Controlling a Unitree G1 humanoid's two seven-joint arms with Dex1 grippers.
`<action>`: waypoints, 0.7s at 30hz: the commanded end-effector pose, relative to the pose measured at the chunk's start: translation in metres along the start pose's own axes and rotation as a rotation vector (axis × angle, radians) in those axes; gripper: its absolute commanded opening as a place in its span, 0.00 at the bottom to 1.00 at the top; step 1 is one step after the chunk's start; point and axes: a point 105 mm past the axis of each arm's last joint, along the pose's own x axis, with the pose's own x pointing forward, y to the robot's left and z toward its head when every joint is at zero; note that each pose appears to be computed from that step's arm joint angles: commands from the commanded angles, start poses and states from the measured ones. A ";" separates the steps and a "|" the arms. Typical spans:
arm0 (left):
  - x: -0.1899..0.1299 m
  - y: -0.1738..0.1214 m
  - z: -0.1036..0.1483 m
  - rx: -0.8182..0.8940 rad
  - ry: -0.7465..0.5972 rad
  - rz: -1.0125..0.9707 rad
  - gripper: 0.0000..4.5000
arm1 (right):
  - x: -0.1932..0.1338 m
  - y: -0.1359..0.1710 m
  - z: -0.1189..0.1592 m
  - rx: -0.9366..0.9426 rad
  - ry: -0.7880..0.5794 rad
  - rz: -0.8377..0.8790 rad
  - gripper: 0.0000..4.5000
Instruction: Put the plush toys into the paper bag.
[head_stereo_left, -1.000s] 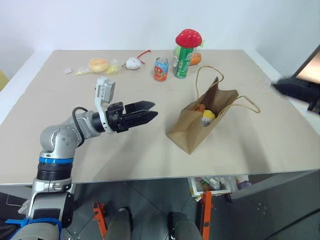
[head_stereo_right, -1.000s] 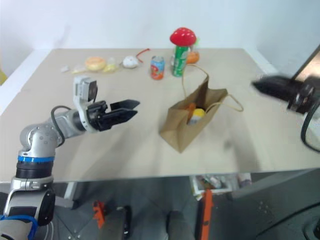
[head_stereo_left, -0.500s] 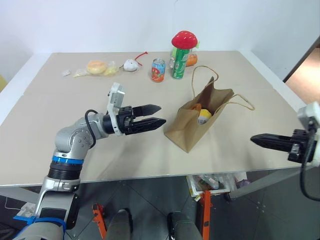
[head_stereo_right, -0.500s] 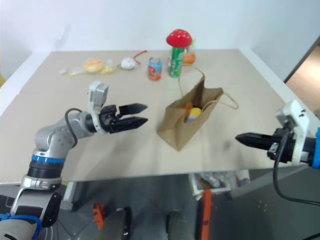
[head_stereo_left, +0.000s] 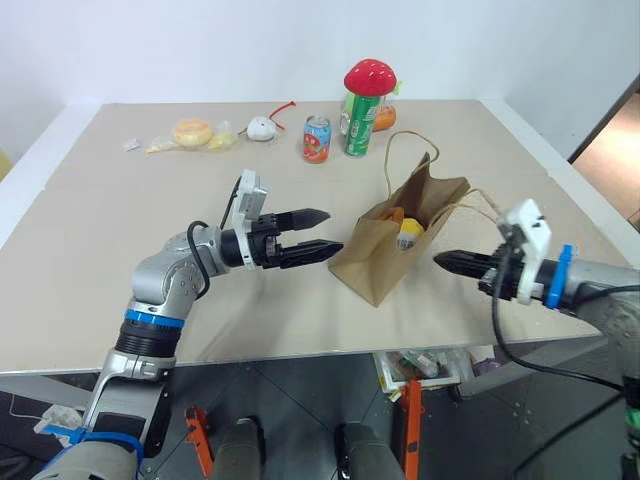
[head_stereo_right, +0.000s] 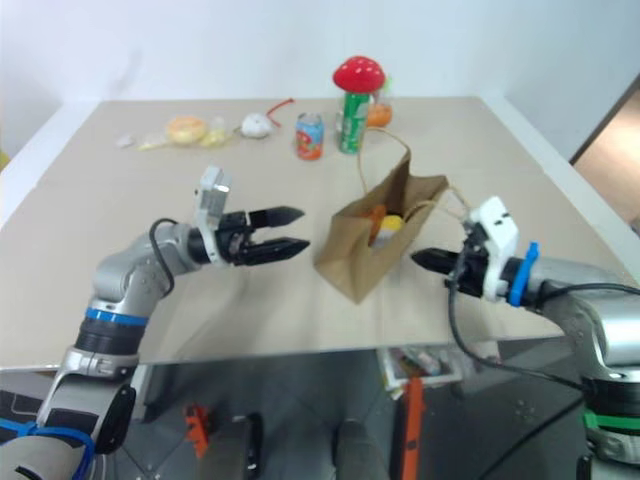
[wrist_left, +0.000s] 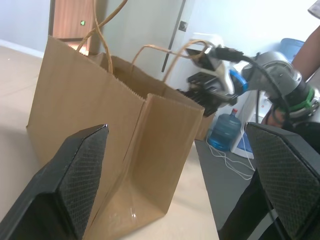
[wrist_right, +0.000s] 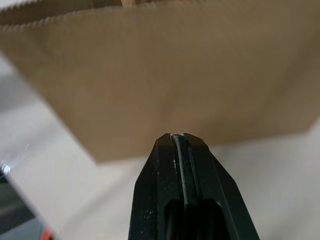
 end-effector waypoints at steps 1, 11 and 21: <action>0.010 0.001 0.008 0.067 0.009 -0.003 0.99 | 0.011 0.000 0.015 -0.057 -0.042 -0.020 0.02; 0.024 0.023 -0.015 0.189 0.128 0.122 0.99 | 0.026 0.015 0.018 -0.063 -0.065 0.027 0.02; 0.031 0.003 -0.008 0.143 0.131 0.021 0.99 | 0.036 0.019 0.019 -0.055 -0.083 0.026 0.02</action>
